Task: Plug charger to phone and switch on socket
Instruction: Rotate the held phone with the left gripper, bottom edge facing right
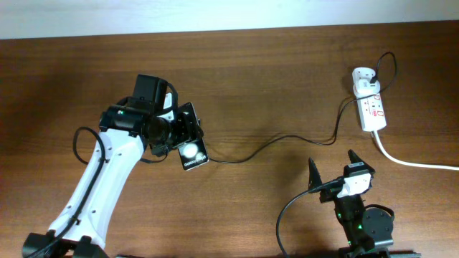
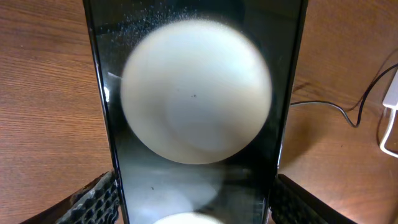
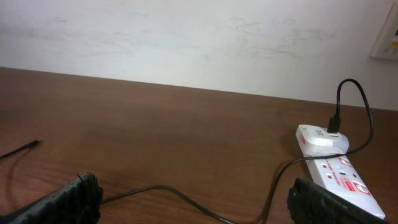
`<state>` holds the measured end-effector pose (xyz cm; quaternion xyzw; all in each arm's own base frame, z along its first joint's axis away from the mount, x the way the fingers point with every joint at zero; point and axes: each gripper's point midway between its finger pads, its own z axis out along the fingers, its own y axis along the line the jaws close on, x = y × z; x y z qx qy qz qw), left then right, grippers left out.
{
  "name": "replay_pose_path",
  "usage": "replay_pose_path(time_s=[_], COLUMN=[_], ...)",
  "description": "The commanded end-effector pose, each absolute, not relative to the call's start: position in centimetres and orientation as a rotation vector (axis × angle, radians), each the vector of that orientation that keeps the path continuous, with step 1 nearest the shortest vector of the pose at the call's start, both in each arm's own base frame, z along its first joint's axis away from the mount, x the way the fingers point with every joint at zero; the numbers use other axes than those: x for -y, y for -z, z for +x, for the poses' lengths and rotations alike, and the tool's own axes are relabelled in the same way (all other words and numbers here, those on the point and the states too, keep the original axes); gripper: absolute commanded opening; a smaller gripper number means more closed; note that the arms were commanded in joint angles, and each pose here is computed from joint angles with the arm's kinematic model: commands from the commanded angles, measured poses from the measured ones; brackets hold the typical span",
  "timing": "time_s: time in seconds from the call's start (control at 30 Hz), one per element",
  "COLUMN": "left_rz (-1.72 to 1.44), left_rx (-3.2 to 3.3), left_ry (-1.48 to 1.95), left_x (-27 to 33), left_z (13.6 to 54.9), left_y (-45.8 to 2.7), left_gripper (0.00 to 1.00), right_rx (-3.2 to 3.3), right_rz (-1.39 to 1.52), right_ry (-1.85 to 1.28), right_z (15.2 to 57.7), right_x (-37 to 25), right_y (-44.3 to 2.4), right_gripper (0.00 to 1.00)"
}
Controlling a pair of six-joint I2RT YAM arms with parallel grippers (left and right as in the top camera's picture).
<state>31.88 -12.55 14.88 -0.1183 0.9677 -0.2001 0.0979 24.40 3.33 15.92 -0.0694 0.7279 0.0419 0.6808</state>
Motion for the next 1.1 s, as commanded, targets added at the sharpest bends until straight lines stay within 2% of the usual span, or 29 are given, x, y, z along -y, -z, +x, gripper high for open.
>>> replay_pose_path(time_s=[0.0, 0.03, 0.17, 0.23, 0.37, 0.6, 0.73, 0.87, 1.07], left_rz=[-0.343, -0.343, -0.352, -0.469, -0.748, -1.104, -1.396, -1.55, -1.564], left_rx=[-2.833, -2.834, -2.838, -2.837, -2.81, -2.587, -2.481, -2.448, -2.393], left_ry=[0.635, 0.635, 0.71, 0.725, 0.762, 0.889, 0.956, 1.244, 1.686], left_x=[12.8, 12.8, 13.6, 13.6, 13.6, 13.3, 12.3, 13.2, 12.7], left_z=[31.6, 31.6, 31.4, 31.4, 31.6, 35.1, 35.7, 35.5, 35.2], left_y=[-16.0, -16.0, -16.3, -16.3, -16.4, -17.9, -18.2, -20.0, -23.8], left_gripper=[0.17, 0.2, 0.17, 0.11, 0.1, 0.08, 0.08, 0.08, 0.09], right_rx=[-1.634, -1.634, -1.634, -1.634, -1.634, -1.634, -1.633, -1.634, -1.634], right_rz=[-0.163, -0.163, -0.163, -0.163, -0.163, -0.163, -0.163, -0.163, -0.163], right_ry=[-0.092, -0.092, -0.092, -0.092, -0.092, -0.092, -0.092, -0.092, -0.092], right_z=[24.4, 24.4, 24.4, 24.4, 24.4, 24.4, 24.4, 24.4, 24.4], right_x=[-3.3, -3.3, -3.3, -3.3, -3.3, -3.3, -3.3, -3.3, -3.3], right_y=[-15.8, -15.8, -15.8, -15.8, -15.8, -15.8, -15.8, -15.8, -15.8], right_gripper=[0.99, 0.99, 0.99, 0.99, 0.99, 0.99, 0.99, 0.99, 0.99])
